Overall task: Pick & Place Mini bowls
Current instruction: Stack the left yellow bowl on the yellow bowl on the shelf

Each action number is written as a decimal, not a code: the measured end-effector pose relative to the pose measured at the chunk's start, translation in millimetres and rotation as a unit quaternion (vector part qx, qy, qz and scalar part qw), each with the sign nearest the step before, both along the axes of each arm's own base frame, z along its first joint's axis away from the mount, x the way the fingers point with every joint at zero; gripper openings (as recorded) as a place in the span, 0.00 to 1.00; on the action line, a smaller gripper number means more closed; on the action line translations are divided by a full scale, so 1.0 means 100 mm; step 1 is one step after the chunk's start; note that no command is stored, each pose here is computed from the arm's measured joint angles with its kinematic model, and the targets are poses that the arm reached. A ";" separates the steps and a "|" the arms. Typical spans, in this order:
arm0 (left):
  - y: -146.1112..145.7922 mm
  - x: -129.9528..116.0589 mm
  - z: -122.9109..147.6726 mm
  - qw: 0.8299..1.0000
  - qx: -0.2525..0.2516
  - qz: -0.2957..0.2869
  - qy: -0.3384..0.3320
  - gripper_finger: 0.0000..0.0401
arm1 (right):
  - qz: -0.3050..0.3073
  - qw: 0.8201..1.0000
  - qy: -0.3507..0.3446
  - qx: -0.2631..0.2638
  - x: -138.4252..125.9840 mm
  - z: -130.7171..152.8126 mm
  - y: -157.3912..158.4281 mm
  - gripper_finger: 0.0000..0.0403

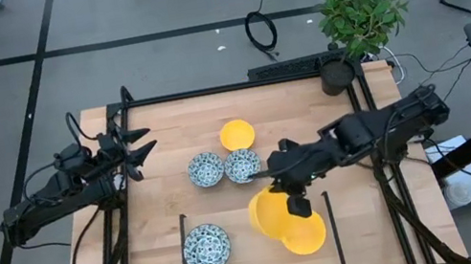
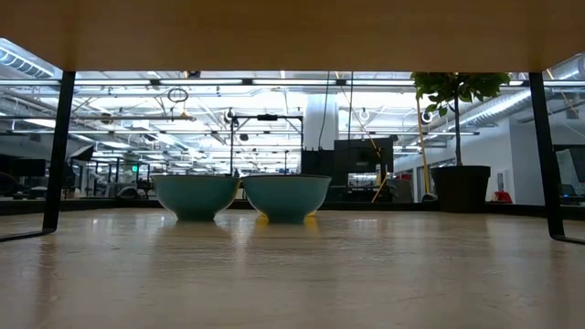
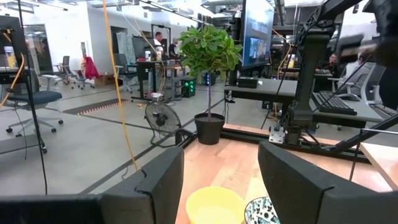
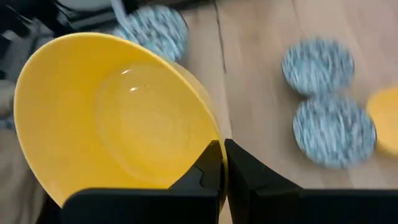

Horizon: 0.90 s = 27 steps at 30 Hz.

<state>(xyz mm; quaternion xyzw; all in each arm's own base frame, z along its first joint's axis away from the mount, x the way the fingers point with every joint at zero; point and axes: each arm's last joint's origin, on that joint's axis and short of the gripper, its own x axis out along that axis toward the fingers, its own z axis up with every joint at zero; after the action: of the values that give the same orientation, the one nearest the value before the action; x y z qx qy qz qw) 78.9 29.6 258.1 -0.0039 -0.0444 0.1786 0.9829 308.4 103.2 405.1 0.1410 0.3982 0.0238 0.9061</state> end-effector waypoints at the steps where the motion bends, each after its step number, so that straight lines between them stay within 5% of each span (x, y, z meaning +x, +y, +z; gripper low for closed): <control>1: 0.00 0.00 0.00 1.000 0.000 0.000 0.000 0.53 | -0.007 1.000 0.016 0.001 -0.01 -0.03 -0.01 0.00; 13: 0.00 0.00 0.00 1.000 0.000 0.000 0.000 0.53 | -0.034 0.989 0.138 0.040 -0.21 -0.14 0.03 0.00; 27: 0.00 0.00 0.00 1.000 0.000 0.000 0.000 0.53 | -0.001 0.978 0.201 0.061 -0.24 -0.32 0.14 0.00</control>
<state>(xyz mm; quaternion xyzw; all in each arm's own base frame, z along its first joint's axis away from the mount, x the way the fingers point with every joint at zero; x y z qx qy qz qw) 78.9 29.6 258.1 -0.0038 -0.0443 0.1786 0.9829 284.3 117.5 373.5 0.1985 0.5697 0.0188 0.7973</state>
